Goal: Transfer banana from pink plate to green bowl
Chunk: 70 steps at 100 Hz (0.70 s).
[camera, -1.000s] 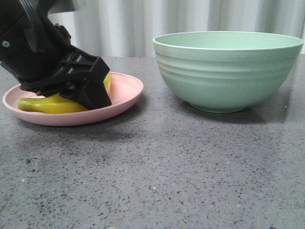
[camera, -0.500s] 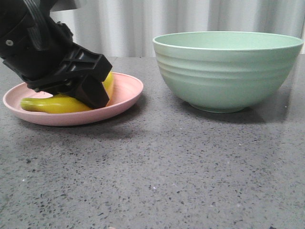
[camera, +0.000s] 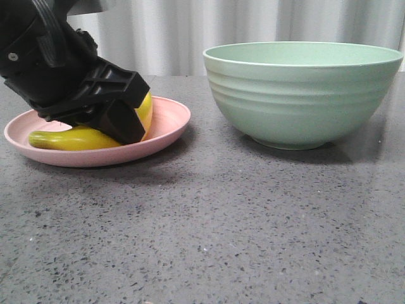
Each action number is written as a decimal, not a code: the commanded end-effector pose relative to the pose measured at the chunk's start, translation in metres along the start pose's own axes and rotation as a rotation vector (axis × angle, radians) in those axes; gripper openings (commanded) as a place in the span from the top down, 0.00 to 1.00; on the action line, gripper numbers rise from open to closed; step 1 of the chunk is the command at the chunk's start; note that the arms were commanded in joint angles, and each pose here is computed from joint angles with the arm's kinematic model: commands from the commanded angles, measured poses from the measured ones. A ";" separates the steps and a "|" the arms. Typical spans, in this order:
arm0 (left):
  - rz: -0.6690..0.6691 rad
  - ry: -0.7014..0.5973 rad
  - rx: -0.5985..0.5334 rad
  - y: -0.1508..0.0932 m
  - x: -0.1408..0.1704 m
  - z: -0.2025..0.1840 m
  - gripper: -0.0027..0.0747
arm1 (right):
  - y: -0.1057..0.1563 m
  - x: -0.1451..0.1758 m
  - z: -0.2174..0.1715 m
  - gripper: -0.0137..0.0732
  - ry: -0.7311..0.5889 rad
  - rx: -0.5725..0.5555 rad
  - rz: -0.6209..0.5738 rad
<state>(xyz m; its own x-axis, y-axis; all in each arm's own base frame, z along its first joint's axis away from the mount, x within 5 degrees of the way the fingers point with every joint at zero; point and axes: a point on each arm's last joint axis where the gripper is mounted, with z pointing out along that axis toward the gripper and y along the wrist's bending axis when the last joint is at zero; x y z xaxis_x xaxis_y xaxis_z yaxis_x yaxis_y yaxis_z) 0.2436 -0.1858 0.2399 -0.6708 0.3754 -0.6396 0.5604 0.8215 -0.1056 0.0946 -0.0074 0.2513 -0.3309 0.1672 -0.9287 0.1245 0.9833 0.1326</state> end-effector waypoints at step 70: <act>0.123 -0.297 0.186 -0.065 -0.049 -0.090 0.78 | 0.047 -0.108 -0.002 0.47 0.143 -0.207 -0.121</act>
<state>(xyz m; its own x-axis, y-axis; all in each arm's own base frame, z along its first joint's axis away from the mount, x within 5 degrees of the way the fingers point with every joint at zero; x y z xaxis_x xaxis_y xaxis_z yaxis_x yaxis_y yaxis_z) 0.2052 -0.2116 0.3151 -0.5210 0.3797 -0.7645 0.6935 0.7104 -0.1198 0.1245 0.0146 0.3271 -0.5466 0.0537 -0.8357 -0.0601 0.9929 0.1031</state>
